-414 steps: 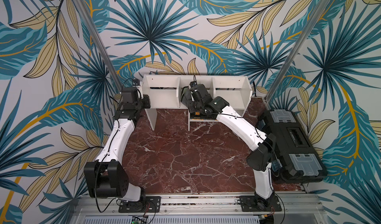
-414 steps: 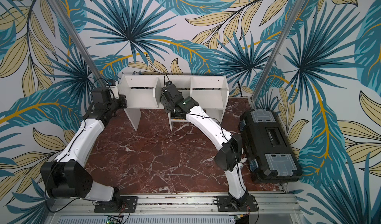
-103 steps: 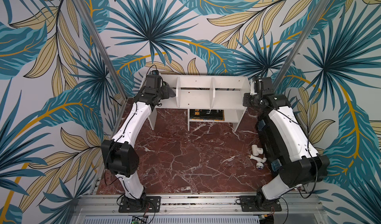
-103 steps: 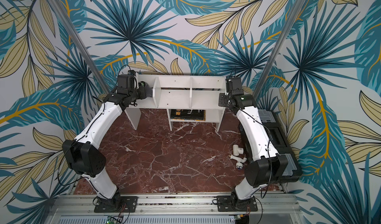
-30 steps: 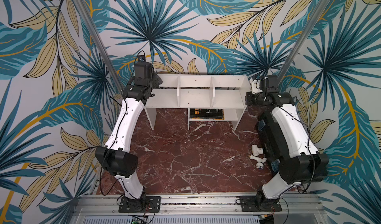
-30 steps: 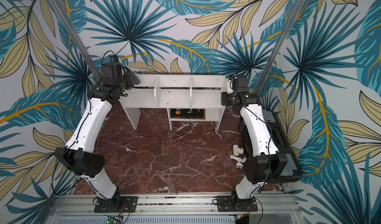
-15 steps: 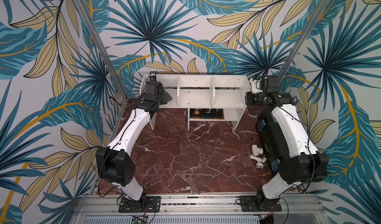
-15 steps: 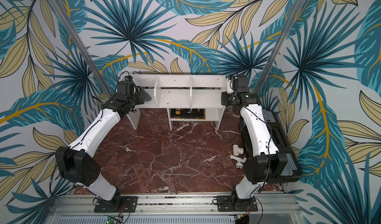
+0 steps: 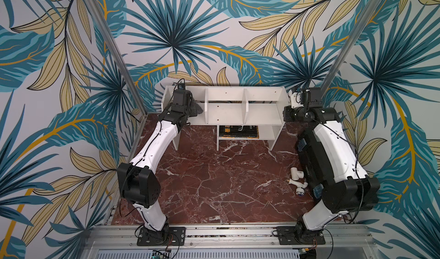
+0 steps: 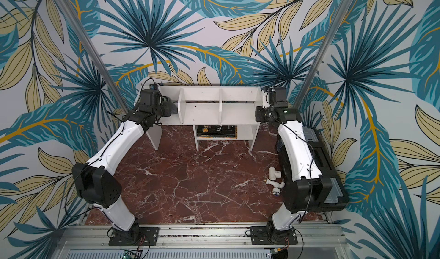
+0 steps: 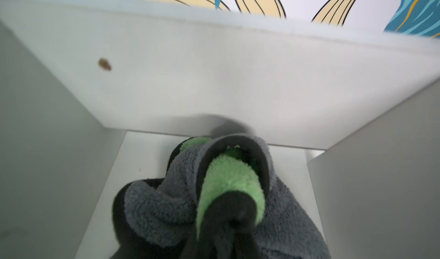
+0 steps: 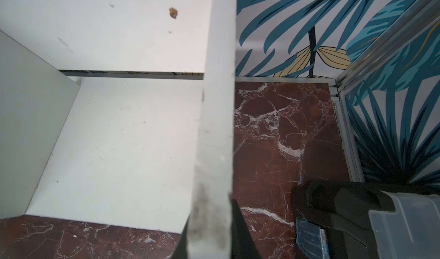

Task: Wipe the bookshelf clean with a cloth
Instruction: Wipe the dust from the shelf.

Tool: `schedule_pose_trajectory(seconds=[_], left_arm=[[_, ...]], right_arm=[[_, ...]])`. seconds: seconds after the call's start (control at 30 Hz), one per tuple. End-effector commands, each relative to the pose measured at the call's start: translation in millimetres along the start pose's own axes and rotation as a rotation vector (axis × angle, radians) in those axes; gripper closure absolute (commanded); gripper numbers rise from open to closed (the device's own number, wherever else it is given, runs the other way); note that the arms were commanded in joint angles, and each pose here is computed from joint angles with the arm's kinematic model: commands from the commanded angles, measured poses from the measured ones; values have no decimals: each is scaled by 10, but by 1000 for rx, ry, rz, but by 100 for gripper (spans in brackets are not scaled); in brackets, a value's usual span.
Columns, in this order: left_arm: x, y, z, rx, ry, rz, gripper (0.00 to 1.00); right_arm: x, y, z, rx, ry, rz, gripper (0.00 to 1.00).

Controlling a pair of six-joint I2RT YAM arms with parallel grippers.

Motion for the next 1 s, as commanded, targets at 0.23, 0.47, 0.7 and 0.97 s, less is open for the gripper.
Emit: schedule_pose_trajectory(seconds=[0.23, 0.47, 0.7, 0.97], left_arm=[[601, 760, 658, 50, 217, -131, 100], [913, 746, 949, 66, 280, -181, 100], [814, 984, 967, 101, 258, -236, 100], [335, 995, 579, 149, 7, -159, 100]], right_arm=[[30, -99, 359, -82, 253, 43, 100], [0, -107, 372, -82, 266, 46, 100], [-34, -127, 372, -81, 267, 56, 100], [41, -99, 316, -113, 208, 33, 100]])
Point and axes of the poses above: each gripper's point midway between its finger pads, its own x axis back along the fingers, its own z axis along the line the jaws close on, y = z × x, the point moved 4 cm from there along x, back along the fingers
